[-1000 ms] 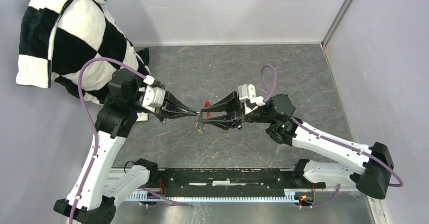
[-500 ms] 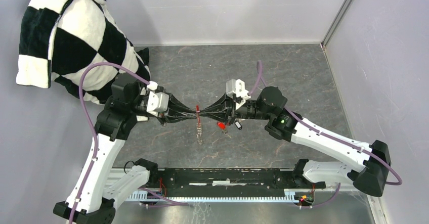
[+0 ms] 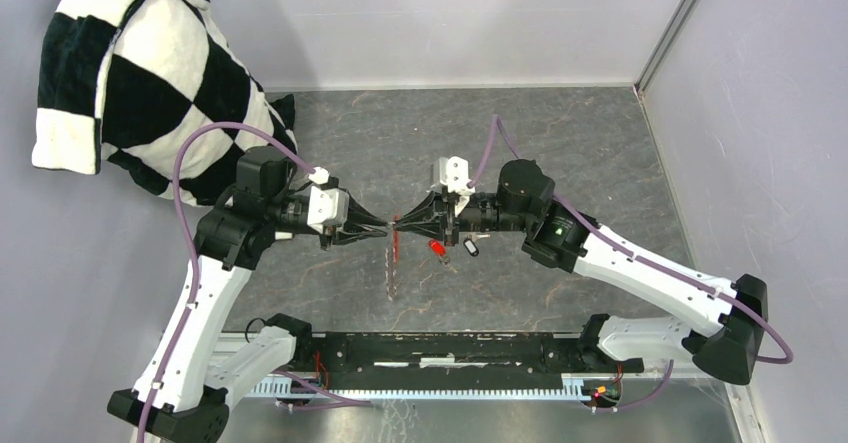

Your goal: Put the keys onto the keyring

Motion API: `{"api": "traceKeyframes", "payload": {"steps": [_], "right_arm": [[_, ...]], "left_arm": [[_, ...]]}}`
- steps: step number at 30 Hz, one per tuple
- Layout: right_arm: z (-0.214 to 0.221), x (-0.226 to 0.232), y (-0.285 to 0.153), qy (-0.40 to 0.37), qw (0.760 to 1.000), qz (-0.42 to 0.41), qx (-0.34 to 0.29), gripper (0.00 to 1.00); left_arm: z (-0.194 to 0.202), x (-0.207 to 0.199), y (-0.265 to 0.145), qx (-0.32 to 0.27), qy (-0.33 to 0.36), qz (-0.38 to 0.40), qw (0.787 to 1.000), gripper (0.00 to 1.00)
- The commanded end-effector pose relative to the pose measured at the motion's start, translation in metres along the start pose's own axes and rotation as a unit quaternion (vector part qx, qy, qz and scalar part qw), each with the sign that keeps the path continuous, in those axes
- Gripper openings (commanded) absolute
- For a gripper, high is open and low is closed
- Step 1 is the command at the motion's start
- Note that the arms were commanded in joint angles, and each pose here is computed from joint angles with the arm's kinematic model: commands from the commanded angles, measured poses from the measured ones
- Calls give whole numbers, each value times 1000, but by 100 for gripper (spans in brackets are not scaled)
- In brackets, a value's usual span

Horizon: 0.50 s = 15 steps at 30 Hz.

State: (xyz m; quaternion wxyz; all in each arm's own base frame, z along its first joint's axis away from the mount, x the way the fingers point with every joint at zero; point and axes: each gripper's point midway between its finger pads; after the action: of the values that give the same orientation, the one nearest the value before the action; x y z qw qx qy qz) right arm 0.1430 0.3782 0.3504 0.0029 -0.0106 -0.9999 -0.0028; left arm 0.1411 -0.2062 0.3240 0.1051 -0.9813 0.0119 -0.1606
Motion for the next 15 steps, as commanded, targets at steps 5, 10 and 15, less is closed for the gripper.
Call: {"api": "traceKeyframes", "payload": {"steps": [5, 10, 15], "right_arm": [[-18, 4, 6, -22, 1000, -20, -5, 1], [-20, 3, 9, -24, 1000, -17, -6, 1], [-22, 5, 11, -25, 999, -24, -5, 1]], "left_arm": [[-8, -1, -2, -3, 19, 2, 1000, 27], [-9, -4, -1, -8, 11, 8, 1000, 28], [0, -9, 0, 7, 17, 21, 1000, 16]]}}
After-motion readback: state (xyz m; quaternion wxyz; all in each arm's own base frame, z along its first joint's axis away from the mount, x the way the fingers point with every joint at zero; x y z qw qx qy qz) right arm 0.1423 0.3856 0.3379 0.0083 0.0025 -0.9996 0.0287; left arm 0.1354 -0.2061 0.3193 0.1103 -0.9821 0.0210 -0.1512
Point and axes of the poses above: each gripper's point midway between its finger pads, its own y axis out along the fingers, its own x axis along the line the jaws close on, z = x × y, and after that the axes turned 5 degrees about y, right-handed
